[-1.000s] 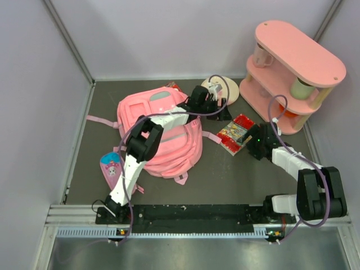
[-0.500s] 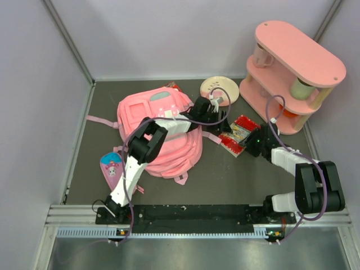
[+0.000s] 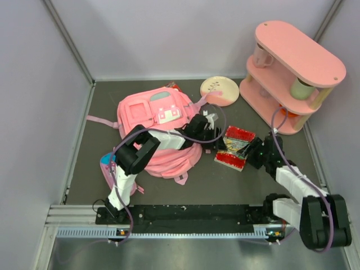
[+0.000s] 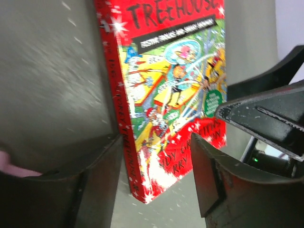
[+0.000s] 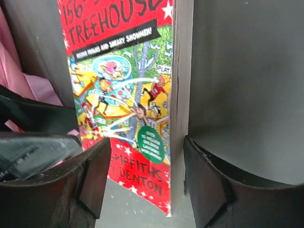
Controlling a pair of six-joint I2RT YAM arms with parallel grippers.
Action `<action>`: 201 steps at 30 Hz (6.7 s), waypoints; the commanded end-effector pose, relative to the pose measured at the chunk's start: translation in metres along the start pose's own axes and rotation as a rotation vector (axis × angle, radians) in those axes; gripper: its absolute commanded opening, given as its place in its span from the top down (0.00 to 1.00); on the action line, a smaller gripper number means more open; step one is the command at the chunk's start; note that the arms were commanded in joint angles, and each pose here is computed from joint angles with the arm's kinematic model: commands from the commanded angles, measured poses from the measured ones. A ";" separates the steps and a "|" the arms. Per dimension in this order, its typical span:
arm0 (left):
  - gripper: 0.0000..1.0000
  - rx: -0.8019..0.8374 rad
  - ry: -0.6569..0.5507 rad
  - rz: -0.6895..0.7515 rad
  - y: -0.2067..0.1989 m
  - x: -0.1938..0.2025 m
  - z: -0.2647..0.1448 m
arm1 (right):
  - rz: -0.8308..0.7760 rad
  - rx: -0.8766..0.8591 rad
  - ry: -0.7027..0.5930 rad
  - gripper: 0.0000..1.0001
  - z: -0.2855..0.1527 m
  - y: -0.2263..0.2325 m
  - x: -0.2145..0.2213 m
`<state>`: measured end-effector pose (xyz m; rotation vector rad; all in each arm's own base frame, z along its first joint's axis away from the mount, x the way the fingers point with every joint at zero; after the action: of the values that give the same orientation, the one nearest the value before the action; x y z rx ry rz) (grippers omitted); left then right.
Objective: Pack the student bag
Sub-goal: Move the book to the center of the board, then pick up the book from the center of the board.
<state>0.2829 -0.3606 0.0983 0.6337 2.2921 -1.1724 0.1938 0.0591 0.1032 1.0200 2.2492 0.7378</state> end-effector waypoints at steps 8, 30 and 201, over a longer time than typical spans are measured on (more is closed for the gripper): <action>0.26 -0.071 0.005 0.096 -0.034 -0.018 -0.012 | -0.044 0.064 -0.158 0.14 -0.027 0.012 -0.018; 0.28 0.110 0.060 -0.024 -0.017 0.010 0.018 | -0.096 -0.133 0.006 0.58 -0.004 0.031 -0.024; 0.07 -0.140 -1.029 0.029 -0.078 -0.019 -0.294 | -0.120 -1.165 0.575 1.00 -0.076 0.173 0.121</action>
<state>0.1908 -0.1631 0.2850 -0.0951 1.4939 -1.0046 0.1666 0.2357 0.2131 0.2851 1.8446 2.1104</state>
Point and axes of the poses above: each gripper's point midway between its finger pads, its own z axis out along the fingers, its own y axis along the line the jaws close on, x = y × z, the point moved 10 cm from there along -z, back along the fingers, and after that the axes turned 12 degrees about z, right-handed, at the moved point
